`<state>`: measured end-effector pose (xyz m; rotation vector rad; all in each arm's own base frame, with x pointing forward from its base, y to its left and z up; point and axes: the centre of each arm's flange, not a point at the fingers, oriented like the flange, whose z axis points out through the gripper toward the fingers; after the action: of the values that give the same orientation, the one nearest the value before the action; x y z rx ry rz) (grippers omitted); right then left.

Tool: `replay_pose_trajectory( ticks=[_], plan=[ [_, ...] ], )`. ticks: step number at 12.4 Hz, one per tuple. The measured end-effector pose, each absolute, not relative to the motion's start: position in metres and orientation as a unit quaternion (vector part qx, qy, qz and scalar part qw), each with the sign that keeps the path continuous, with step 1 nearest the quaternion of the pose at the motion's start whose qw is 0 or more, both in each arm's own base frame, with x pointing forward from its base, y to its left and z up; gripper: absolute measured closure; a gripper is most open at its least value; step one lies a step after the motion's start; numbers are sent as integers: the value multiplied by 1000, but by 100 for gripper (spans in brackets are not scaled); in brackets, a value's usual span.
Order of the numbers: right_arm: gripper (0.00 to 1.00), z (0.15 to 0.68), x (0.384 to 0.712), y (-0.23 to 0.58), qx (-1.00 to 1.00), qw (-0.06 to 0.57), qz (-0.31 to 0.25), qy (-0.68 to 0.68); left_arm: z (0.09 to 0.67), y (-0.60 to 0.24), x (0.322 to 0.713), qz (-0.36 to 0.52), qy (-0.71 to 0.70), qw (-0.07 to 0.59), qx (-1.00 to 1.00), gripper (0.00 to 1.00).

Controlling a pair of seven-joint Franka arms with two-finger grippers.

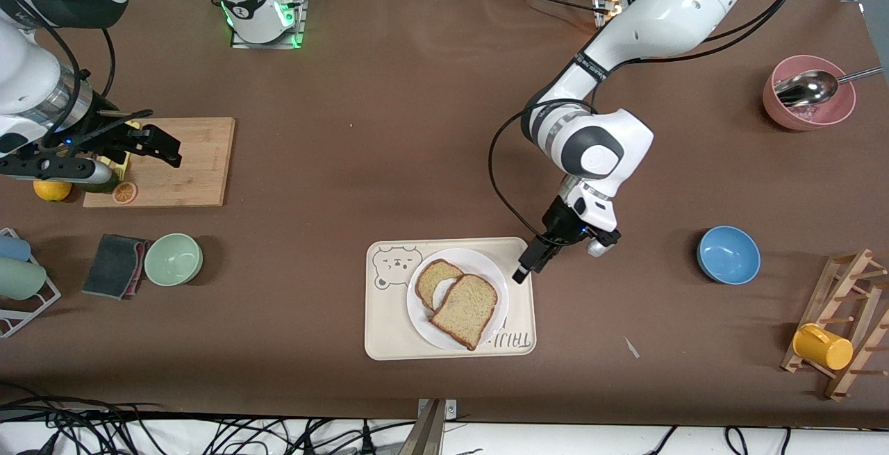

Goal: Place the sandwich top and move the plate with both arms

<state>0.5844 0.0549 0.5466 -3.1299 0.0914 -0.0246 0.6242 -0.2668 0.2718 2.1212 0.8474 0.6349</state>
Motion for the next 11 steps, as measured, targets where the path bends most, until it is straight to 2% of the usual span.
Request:
replay_pose_trajectory(
  ticks=[6, 11],
  plan=[
    [0, 548, 584, 55, -1000, 6, -10, 29, 331, -224, 686, 212, 362, 458, 784, 0],
    [0, 548, 584, 56, -1000, 6, -10, 29, 312, -209, 668, 195, 313, 407, 836, 0]
  ],
)
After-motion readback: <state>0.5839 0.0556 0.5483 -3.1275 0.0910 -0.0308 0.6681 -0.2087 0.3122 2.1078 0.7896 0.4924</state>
